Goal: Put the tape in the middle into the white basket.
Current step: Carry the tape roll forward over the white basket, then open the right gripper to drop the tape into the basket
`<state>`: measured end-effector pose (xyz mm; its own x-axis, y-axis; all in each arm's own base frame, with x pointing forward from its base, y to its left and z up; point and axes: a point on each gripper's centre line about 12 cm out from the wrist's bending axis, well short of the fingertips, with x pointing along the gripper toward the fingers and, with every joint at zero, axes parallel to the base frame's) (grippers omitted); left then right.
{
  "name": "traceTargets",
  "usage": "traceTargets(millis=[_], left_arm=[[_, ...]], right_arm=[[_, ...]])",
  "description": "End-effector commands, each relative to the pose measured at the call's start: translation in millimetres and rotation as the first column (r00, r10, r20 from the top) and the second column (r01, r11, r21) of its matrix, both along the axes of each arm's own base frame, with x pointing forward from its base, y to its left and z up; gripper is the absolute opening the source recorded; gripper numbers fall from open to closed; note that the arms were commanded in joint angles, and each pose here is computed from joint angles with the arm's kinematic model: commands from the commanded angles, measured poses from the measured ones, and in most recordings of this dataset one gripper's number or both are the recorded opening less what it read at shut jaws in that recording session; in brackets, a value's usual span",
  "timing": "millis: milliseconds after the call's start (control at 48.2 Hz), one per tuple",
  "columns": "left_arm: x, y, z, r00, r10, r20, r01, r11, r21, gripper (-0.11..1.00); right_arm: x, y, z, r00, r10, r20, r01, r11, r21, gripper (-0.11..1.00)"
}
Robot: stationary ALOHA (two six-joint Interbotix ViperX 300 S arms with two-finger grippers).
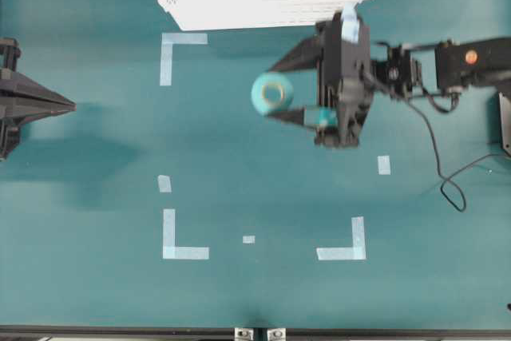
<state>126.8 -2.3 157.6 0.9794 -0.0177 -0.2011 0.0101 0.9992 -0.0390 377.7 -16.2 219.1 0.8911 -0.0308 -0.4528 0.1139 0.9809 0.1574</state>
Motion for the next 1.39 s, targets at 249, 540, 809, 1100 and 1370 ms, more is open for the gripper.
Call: traceTargets(millis=[249,540,809,1100,1370], left_arm=[[1.5,-0.2,5.1,1.000,-0.001,0.014,0.001,1.000,0.000,-0.11],[1.5,-0.4,5.1,1.000,-0.003,0.014,0.003,1.000,0.000,-0.11],[1.5,-0.4,5.1,1.000,-0.003,0.014,0.003,1.000,0.000,-0.11],[1.5,-0.4,5.1,1.000,-0.003,0.014,0.003,1.000,0.001,-0.11],[1.5,-0.2,5.1,1.000,-0.001,0.014,0.001,1.000,-0.002,-0.11]], right_arm=[[-7.5,-60.1,21.2,0.989,-0.138,0.044,0.140,0.989,-0.043,0.68],[-16.3,-94.2,21.1,0.974,-0.222,0.046,0.224,0.973,-0.057,0.68],[-24.0,-119.3,23.1,0.956,-0.287,0.064,0.291,0.955,-0.055,0.68],[-33.6,-143.9,25.1,0.933,-0.351,0.082,0.356,0.933,-0.055,0.68],[-37.3,-150.5,24.1,0.926,-0.369,0.081,0.374,0.926,-0.055,0.68]])
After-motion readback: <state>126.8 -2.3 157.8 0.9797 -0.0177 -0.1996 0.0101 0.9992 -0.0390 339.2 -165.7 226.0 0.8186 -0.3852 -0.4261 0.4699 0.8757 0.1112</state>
